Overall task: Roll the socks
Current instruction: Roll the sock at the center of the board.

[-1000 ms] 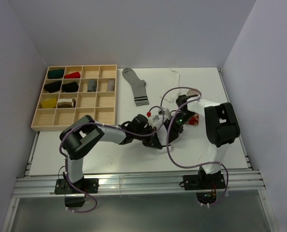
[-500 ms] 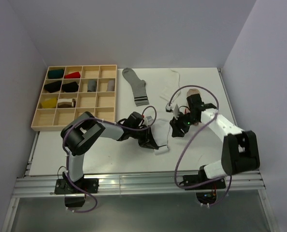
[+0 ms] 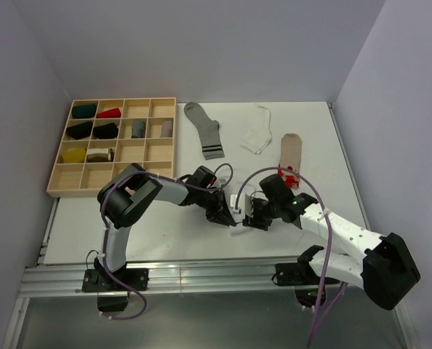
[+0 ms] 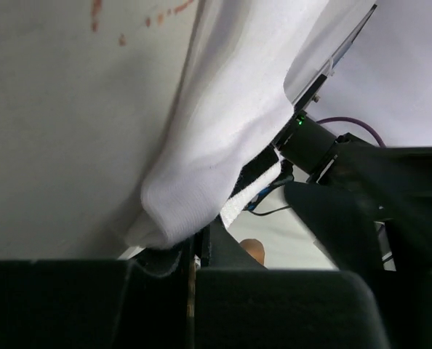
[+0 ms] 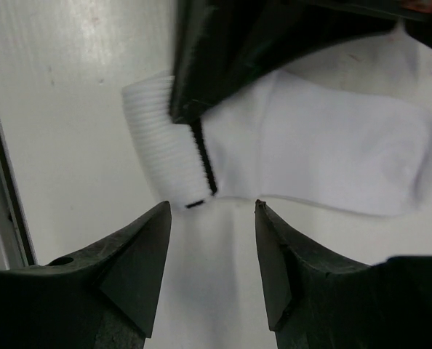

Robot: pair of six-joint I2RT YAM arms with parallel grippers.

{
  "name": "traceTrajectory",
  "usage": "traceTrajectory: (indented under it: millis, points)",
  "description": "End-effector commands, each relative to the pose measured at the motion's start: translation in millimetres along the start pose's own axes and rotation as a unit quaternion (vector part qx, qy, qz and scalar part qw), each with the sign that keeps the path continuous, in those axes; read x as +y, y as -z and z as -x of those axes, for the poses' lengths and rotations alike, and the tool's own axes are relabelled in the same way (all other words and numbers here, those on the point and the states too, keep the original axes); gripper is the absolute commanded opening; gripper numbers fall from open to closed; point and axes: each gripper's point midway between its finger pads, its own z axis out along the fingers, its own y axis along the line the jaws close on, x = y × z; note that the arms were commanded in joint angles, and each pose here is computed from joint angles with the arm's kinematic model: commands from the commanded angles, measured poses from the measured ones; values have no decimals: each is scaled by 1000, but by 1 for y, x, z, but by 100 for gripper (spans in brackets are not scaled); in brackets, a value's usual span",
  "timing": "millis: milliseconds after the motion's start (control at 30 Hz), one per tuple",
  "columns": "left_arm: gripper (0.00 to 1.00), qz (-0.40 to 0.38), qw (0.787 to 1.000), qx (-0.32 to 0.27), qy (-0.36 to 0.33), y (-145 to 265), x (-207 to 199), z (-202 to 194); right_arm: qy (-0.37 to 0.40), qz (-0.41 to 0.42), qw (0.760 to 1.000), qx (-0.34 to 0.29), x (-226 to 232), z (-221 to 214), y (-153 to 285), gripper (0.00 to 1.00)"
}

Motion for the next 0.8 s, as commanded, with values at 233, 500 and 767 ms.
traceTrajectory:
  millis: [233, 500, 767]
  points:
    - [0, 56, 998, -4, 42, -3, 37, 7, 106, -27, 994, 2, 16, 9, -21, 56]
    - [0, 54, 998, -6, 41, -3, 37, 10, 118, -13, 993, 8, 27, 10, -27, 55]
    - [0, 60, 997, -3, 45, -2, 38, 11, 119, 6, 992, 32, 34, 3, -38, 48]
